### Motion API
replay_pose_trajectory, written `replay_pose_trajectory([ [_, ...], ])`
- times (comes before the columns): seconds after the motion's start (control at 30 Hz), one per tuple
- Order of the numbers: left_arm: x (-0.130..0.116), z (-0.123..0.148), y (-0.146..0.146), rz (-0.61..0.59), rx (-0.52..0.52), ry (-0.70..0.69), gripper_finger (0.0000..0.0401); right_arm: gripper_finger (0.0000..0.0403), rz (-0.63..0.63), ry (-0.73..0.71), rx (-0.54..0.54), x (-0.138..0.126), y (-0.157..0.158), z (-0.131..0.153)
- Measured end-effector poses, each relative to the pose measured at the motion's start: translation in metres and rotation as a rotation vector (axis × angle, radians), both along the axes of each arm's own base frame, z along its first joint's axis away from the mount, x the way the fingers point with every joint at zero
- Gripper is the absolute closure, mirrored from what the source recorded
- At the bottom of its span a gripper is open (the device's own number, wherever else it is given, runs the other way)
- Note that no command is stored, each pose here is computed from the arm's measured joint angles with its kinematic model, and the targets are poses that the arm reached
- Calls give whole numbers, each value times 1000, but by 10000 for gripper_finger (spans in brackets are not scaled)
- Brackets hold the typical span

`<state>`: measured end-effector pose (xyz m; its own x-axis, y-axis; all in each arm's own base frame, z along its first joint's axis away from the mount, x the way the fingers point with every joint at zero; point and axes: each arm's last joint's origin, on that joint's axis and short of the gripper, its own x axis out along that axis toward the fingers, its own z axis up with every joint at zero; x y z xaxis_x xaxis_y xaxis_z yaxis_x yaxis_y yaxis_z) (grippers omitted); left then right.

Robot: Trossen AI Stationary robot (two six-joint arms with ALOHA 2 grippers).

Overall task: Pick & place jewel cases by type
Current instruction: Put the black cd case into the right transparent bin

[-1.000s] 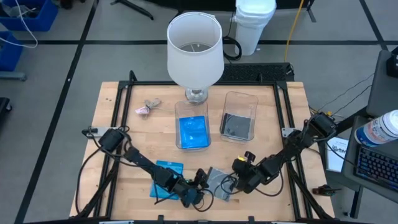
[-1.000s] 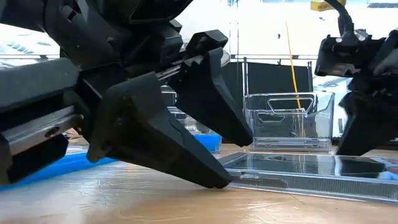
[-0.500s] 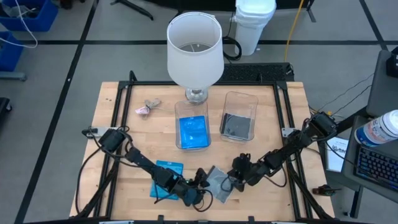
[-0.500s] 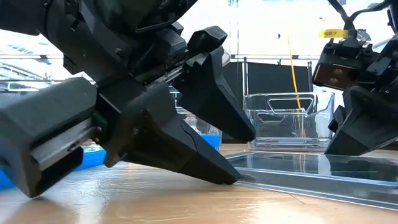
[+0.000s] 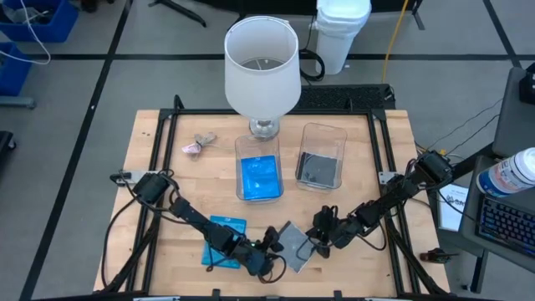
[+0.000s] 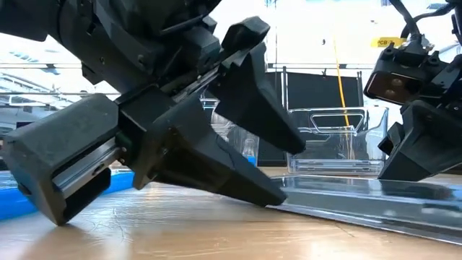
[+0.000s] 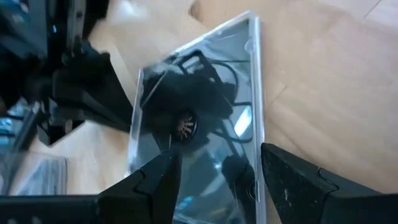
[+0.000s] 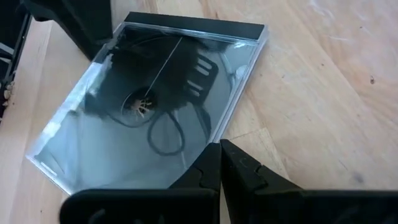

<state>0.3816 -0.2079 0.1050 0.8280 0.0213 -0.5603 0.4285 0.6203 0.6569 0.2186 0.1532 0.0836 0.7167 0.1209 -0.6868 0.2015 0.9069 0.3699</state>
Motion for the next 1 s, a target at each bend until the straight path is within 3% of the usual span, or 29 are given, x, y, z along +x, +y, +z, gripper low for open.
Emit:
replay_pose_trajectory([
  [0.5,2,3,-2,-23,15,-45,180,403,9,-7,-5,0,1,0],
  [1.0,3,3,-2,-42,8,-42,180,387,78,-52,-89,2,1,2],
])
